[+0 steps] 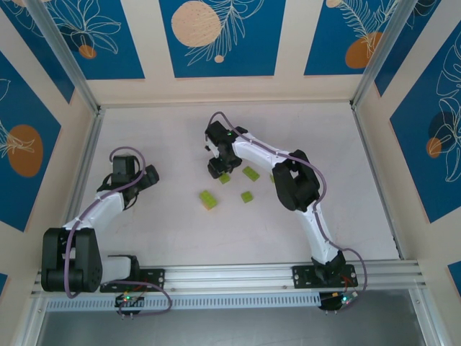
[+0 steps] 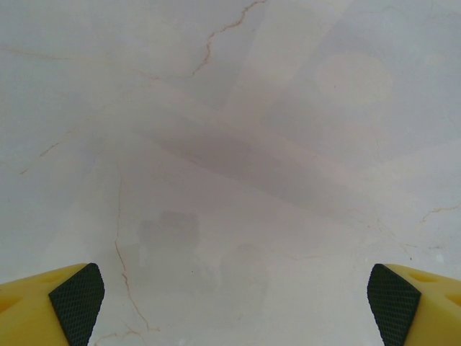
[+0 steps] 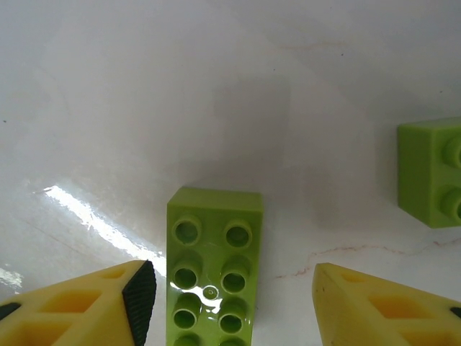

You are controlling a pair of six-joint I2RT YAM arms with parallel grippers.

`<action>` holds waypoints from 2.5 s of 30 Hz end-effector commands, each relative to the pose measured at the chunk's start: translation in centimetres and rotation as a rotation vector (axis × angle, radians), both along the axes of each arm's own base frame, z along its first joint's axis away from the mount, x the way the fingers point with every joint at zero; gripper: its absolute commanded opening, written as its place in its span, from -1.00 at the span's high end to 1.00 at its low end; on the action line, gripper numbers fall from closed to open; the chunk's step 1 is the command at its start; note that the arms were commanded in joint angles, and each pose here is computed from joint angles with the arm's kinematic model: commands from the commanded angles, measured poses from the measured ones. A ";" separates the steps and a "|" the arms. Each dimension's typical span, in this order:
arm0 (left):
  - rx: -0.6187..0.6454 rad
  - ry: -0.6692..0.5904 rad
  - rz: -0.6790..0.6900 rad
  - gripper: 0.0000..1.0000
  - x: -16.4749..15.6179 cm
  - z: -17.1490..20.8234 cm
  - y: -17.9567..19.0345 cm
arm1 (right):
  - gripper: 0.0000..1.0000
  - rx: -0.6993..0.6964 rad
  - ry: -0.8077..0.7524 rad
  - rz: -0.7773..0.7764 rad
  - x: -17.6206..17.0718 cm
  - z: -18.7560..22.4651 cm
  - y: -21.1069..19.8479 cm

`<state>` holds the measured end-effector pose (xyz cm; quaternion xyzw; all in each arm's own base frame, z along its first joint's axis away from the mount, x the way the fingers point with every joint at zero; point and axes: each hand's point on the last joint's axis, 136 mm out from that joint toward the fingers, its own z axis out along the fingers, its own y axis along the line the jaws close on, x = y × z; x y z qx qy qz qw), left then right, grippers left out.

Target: Assemble a carrot with lego

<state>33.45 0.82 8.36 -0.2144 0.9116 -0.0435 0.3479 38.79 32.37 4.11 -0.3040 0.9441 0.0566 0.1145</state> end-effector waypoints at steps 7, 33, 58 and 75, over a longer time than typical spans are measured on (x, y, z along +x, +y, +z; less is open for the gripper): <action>0.002 0.003 0.022 -0.93 -0.1 -0.1 0.6 | -0.02 -0.008 0.060 0.025 -0.7 -1.2 0.1; -0.001 -0.006 0.024 -0.93 -0.3 0.1 0.6 | 0.27 0.100 0.117 0.075 -7.9 8.5 1.0; -0.011 -0.012 0.021 -0.93 -0.5 0.3 0.4 | 0.28 0.082 0.195 0.079 -12.8 6.4 4.5; -0.010 -0.010 0.023 -0.94 -0.5 0.2 0.5 | 0.28 0.061 0.231 0.083 -13.6 4.3 5.2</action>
